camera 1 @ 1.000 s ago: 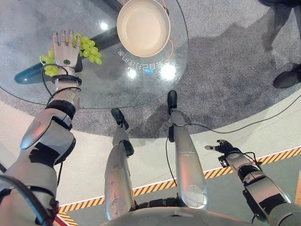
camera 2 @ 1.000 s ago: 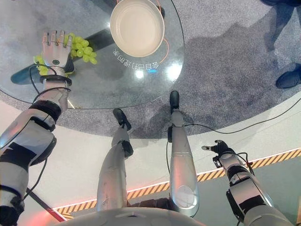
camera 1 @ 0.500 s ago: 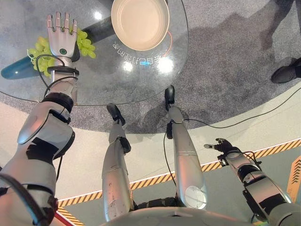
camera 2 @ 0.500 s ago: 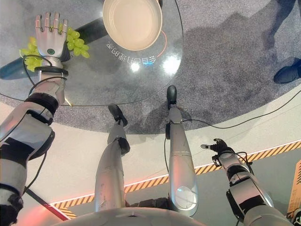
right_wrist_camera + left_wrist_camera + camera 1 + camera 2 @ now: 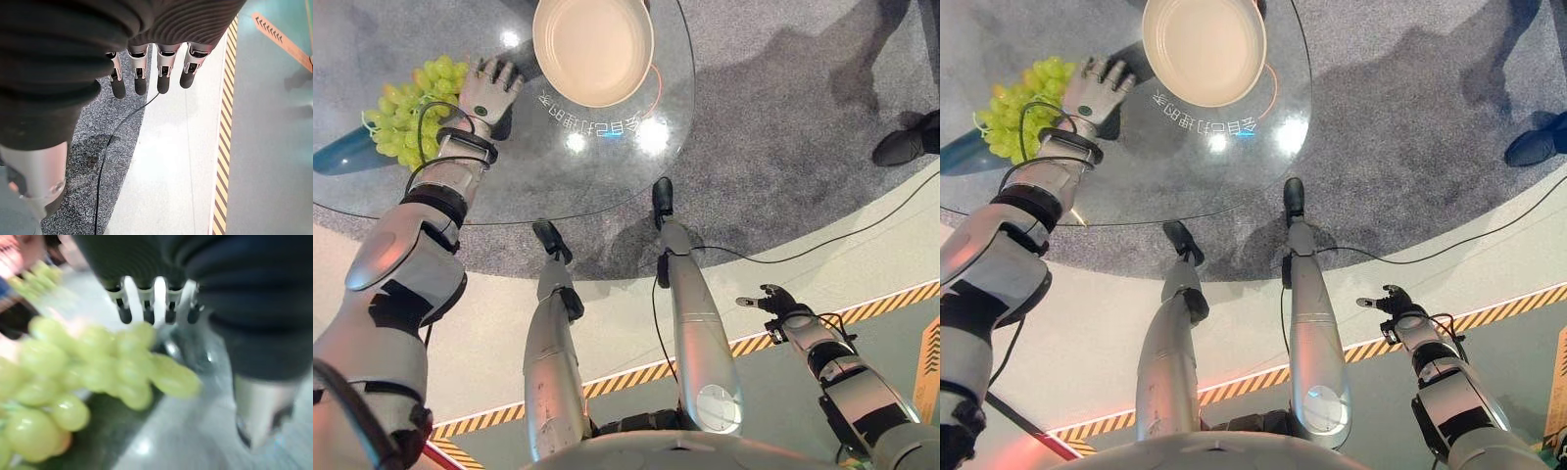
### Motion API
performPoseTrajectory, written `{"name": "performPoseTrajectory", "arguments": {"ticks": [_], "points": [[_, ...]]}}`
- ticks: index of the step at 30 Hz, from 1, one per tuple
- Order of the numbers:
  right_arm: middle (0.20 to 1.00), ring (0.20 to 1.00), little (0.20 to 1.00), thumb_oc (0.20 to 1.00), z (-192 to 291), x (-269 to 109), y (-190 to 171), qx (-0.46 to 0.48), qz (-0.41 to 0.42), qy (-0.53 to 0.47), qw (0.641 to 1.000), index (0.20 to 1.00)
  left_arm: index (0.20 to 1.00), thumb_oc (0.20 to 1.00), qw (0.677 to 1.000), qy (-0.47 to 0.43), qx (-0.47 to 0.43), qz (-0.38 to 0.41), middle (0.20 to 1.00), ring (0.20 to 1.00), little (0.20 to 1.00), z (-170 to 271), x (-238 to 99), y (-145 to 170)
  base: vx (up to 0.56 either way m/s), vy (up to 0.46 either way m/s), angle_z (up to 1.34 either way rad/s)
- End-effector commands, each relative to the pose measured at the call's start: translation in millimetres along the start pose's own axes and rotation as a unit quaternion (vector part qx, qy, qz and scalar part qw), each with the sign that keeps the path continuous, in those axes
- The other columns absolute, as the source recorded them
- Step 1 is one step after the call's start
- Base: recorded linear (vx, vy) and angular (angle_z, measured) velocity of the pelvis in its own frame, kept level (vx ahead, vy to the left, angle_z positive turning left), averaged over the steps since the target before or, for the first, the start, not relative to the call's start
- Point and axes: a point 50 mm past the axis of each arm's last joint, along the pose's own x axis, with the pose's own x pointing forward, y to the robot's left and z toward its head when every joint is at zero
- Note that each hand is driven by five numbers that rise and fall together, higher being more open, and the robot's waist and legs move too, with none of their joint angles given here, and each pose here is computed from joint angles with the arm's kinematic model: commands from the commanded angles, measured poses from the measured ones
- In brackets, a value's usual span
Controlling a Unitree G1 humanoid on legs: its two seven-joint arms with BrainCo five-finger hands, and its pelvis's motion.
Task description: Pick up fruits into the plate
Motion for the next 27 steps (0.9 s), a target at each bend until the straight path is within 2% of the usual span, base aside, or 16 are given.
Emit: {"name": "performPoseTrajectory", "arguments": {"ticks": [1,7,11,13,19,27], "points": [[1.000,1.000,1.000,1.000,-45,-8,-12,-0.015,-0.007,0.046,0.999,1.000,1.000,1.000,0.997,0.006,-0.021,-0.077,1.000,1.000,1.000,-21,2,5,0.01,0.060,0.00],[1.000,1.000,1.000,1.000,-51,-10,-19,-0.005,-0.018,0.054,0.998,1.000,1.000,1.000,0.986,0.047,-0.071,-0.144,1.000,1.000,1.000,-24,-3,-8,0.01,0.029,-0.05],[1.000,1.000,1.000,1.000,-63,-12,-21,-0.001,-0.023,0.066,0.998,1.000,1.000,1.000,0.990,0.075,-0.077,-0.094,1.000,1.000,1.000,-33,-5,-7,0.00,0.000,0.00],[1.000,1.000,1.000,1.000,-72,-14,-18,-0.001,-0.019,0.072,0.997,1.000,1.000,1.000,0.993,0.094,-0.060,-0.030,1.000,1.000,1.000,-42,-5,1,-0.02,-0.046,0.00],[1.000,1.000,1.000,1.000,-76,-16,-4,0.006,-0.002,0.067,0.998,1.000,1.000,1.000,0.984,0.161,-0.055,0.058,1.000,1.000,1.000,-65,-12,6,-0.01,-0.060,0.02],[1.000,1.000,1.000,1.000,-68,-14,6,0.015,0.009,0.062,0.998,1.000,1.000,1.000,0.970,0.230,-0.014,0.074,1.000,1.000,1.000,-84,-24,-1,-0.01,-0.036,0.05]]}}
